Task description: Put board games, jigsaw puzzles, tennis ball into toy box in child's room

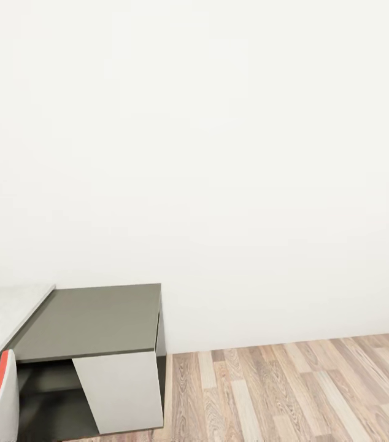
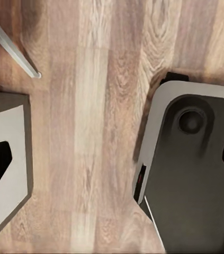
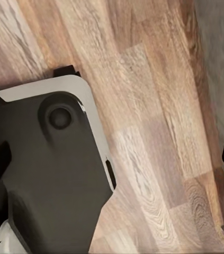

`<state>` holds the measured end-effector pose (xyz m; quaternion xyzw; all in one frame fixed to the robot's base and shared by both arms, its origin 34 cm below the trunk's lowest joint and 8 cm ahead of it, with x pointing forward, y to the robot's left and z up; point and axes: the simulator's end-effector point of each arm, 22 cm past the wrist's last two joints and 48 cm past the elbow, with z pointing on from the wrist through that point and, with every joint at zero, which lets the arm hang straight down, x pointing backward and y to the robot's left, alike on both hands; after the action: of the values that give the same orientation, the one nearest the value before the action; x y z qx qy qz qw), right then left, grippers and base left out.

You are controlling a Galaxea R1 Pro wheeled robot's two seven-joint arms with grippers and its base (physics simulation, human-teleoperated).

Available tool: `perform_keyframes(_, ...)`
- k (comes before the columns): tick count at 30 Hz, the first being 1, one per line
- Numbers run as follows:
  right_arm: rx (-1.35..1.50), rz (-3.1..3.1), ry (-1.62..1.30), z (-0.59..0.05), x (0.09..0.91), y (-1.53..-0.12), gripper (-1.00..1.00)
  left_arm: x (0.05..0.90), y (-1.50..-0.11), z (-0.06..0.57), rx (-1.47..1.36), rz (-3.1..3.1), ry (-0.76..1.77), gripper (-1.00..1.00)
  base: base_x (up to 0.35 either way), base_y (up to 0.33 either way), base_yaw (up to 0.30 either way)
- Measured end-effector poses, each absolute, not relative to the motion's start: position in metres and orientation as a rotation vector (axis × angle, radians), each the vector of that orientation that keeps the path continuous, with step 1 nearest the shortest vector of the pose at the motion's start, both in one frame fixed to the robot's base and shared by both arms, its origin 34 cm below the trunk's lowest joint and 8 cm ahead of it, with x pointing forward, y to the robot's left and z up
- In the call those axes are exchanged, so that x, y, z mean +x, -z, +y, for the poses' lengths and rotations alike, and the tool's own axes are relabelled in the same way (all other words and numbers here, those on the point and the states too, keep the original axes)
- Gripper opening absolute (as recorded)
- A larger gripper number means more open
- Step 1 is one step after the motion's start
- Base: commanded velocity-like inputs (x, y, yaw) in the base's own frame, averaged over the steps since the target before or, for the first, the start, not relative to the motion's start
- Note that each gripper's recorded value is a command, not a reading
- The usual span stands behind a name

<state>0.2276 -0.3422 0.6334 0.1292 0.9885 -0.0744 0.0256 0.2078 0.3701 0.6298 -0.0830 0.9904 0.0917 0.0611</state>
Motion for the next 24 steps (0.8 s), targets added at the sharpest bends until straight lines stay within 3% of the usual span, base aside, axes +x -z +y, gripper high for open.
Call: perform_keyframes(24, 0.411, 3.080, 0.301, -0.350, 0.186, -0.625, 1.00, 0.148, -0.623, 0.345, -0.244, 3.053, -0.338, 1.00, 0.000, 0.000, 0.000)
